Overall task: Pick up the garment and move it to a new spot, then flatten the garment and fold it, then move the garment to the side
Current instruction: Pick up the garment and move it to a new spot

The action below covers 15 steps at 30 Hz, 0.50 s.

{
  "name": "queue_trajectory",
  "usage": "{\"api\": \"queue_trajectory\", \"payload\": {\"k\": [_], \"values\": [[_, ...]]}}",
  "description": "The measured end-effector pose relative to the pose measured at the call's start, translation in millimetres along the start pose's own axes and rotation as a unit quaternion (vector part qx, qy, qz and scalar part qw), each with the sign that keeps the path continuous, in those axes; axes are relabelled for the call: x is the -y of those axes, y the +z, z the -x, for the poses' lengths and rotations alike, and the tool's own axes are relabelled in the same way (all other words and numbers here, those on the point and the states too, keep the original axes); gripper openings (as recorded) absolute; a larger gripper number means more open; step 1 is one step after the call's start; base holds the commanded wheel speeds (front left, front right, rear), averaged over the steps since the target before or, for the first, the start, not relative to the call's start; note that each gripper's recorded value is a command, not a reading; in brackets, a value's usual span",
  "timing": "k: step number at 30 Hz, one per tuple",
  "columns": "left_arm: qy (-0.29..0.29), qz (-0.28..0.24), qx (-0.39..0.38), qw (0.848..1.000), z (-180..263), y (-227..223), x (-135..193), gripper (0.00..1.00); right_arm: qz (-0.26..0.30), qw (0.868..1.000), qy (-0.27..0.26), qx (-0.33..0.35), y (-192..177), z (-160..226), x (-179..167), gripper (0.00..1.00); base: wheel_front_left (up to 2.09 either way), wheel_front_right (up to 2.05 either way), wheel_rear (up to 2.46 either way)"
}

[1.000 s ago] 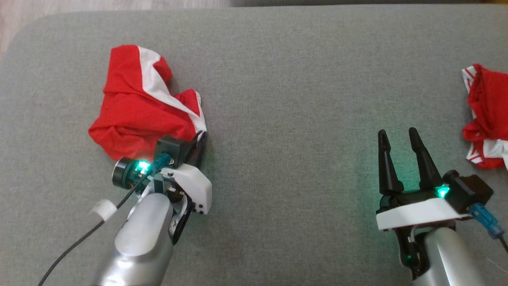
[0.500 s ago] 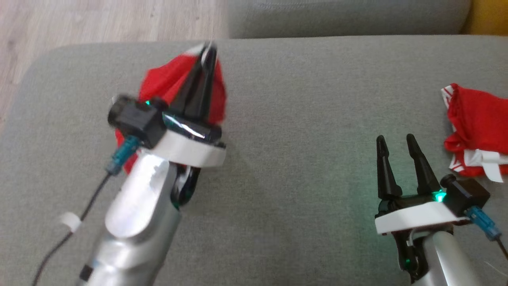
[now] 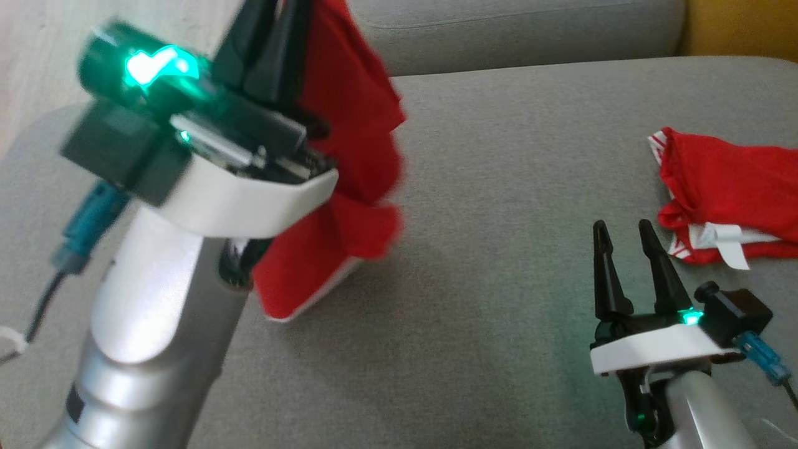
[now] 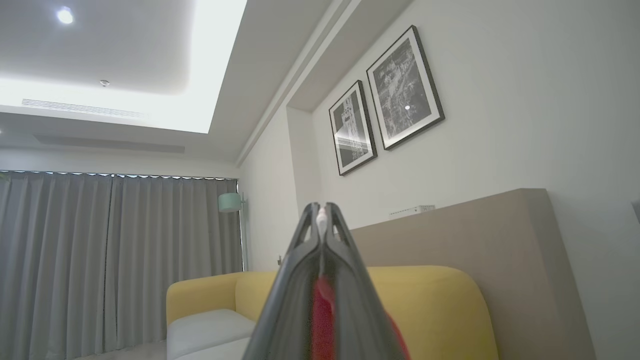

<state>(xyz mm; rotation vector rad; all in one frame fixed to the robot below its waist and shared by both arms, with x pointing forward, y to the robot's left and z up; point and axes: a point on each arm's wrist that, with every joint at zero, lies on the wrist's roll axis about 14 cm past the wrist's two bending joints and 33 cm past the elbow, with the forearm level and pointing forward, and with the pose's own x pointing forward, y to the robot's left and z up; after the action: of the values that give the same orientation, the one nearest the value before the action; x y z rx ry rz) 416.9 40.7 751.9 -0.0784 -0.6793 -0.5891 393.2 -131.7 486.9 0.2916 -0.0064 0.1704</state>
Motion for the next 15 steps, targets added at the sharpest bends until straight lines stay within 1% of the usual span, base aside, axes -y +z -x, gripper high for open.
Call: {"api": "queue_trajectory", "payload": {"k": [4,7,9,12,13,15], "values": [[-0.016,-0.008,0.039,0.999,-20.2,30.1,8.6,0.00,-0.002,1.000,-0.011,0.004,2.6,4.1,6.8,1.00,0.00,0.00,0.00],[-0.017,-0.010,0.050,0.999,-33.6,40.2,8.9,0.00,-0.006,1.000,-0.020,0.006,3.8,7.1,12.0,1.00,0.00,0.00,0.00],[-0.009,-0.009,0.031,0.999,-46.2,32.8,3.7,0.00,-0.008,1.000,-0.029,0.007,4.7,9.9,17.1,1.00,0.00,0.00,0.00],[-0.004,-0.002,0.017,1.000,-54.0,21.4,2.6,0.00,-0.011,0.999,-0.034,0.007,4.7,11.4,20.3,1.00,0.00,0.00,0.00],[-0.006,0.006,-0.007,1.000,-60.6,3.7,4.4,0.00,-0.015,0.999,-0.040,0.008,5.0,12.5,23.6,1.00,0.00,0.00,0.00],[-0.011,0.015,-0.030,0.999,-66.6,-17.0,8.0,0.00,-0.019,0.999,-0.048,0.012,7.5,12.4,29.3,1.00,0.00,0.00,0.00]]}}
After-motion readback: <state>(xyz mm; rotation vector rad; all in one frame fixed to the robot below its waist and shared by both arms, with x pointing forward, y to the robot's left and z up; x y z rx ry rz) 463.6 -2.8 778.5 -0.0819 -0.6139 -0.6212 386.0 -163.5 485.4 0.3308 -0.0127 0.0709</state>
